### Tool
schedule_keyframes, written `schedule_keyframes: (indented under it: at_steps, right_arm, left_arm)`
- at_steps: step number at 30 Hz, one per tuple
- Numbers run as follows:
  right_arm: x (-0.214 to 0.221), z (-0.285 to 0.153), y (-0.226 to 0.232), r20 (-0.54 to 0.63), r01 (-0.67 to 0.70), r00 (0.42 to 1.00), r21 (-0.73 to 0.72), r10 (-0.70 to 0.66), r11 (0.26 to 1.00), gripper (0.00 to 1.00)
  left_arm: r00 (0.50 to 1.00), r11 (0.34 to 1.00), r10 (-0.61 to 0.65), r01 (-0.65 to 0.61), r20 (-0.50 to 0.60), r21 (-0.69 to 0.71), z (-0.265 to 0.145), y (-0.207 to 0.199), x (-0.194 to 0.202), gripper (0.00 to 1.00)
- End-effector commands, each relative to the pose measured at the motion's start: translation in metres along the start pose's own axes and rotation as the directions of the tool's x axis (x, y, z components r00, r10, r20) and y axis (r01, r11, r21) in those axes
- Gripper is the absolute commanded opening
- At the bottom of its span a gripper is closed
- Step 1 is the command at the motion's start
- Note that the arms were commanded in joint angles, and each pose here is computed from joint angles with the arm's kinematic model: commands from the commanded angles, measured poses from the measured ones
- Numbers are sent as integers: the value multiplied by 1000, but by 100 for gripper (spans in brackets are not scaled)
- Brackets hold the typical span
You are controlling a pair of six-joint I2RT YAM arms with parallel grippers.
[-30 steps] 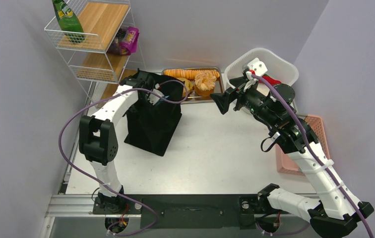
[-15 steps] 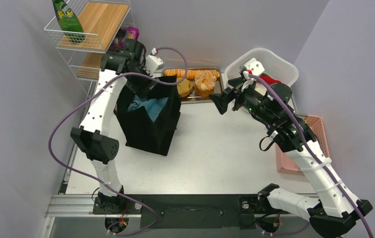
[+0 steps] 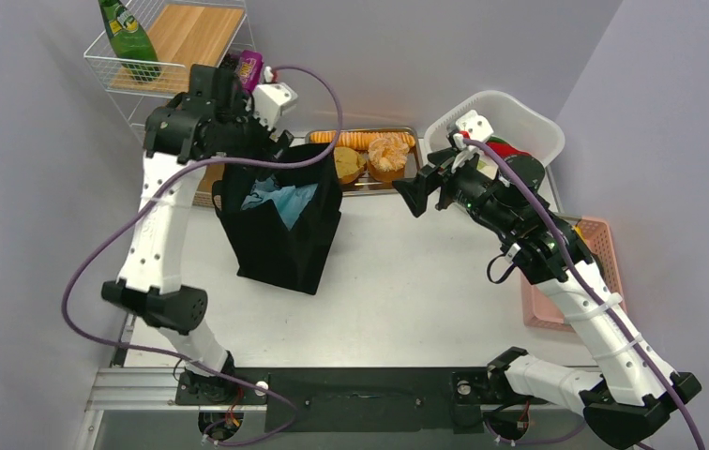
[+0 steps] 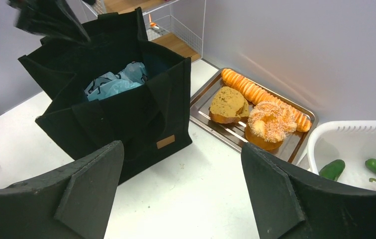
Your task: Untie the knot of the grocery bags and take out the mixed food
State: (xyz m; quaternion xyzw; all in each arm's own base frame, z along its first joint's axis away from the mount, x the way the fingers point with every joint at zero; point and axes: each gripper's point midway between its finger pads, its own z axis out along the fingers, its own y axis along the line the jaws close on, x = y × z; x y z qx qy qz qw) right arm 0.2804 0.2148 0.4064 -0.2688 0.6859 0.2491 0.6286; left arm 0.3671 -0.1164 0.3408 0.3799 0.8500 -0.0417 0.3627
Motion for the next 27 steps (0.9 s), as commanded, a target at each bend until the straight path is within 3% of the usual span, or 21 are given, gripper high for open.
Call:
schedule_keyframes:
  at_steps: [1, 6, 10, 13, 16, 22, 27]
  right_arm:
    - [-10, -4, -3, 28, -10, 1000, 16, 9, 1000, 84]
    - [5, -9, -12, -4, -30, 1000, 67, 30, 997, 84]
    - [22, -20, -33, -44, -72, 996, 156, 80, 985, 86]
    - [40, -41, -59, -73, -90, 991, 266, 113, 960, 87]
    - [60, -69, -79, -91, -104, 985, 374, 148, 922, 89]
    - [107, -118, -103, -126, -127, 965, 540, 229, 832, 90]
    - [124, -132, -97, -121, -157, 956, 560, 269, 813, 90]
  left_arm:
    - [872, 988, -46, 111, 488, -105, -98, 4, -80, 78]
    - [819, 954, -232, 298, 525, -44, -114, 6, -63, 79]
    - [840, 916, -384, 398, 385, 46, -104, -2, -21, 80]
    - [816, 858, -491, 514, 306, 4, -105, 16, 21, 81]
    - [781, 796, -590, 605, 206, -13, -98, 9, 62, 81]
    - [789, 773, -598, 614, 141, -158, -91, -2, 121, 82]
    - [807, 791, -577, 590, 123, -162, -90, -14, 134, 82]
